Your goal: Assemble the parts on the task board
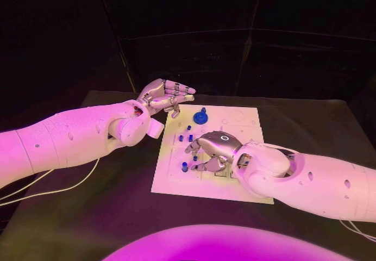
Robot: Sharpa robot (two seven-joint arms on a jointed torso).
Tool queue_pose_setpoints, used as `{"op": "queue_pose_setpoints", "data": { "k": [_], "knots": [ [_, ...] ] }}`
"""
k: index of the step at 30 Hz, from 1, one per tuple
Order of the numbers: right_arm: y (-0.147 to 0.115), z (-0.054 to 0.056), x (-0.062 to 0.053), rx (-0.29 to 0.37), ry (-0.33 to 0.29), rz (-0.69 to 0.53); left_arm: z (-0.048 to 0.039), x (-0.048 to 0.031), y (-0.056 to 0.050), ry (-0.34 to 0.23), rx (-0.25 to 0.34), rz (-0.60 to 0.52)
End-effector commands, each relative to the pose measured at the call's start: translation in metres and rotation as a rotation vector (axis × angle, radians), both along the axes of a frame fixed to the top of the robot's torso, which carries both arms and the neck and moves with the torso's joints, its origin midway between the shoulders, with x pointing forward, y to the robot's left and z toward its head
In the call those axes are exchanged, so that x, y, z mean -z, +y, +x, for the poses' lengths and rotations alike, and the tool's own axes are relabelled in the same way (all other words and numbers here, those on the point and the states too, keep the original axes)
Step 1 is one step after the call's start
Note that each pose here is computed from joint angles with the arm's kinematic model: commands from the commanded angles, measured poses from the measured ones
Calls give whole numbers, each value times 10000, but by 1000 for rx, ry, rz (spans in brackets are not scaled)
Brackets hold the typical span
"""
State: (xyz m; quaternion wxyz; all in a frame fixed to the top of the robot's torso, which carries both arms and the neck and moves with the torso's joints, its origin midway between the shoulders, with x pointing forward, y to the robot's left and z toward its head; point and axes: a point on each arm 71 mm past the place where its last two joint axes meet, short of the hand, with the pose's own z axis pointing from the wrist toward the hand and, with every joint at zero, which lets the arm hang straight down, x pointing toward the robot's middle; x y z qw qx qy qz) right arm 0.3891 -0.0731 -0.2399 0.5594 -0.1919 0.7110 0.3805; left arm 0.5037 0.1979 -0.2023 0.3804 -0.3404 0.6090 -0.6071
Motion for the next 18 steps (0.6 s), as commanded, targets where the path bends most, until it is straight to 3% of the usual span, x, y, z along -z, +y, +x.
{"op": "queue_pose_setpoints", "data": {
  "k": [1, 6, 7, 11, 14, 18],
  "knots": [
    [-202, -52, -190, 51, 24, 239, 1, -10, 19, 0, 2, -5],
    [-622, 21, -273, 217, 214, 306, 10, -1, 53, 1, -7, 0],
    [-759, 38, -284, 272, 278, 308, 11, 1, 59, 1, -8, 1],
    [-1037, 40, -303, 366, 373, 295, 14, 6, 70, 1, -12, 2],
    [-1263, 32, -316, 440, 404, 265, 16, 13, 71, 2, -13, 4],
    [-1525, 16, -330, 519, 358, 174, 11, 30, 67, 5, -11, 6]
  ]
}}
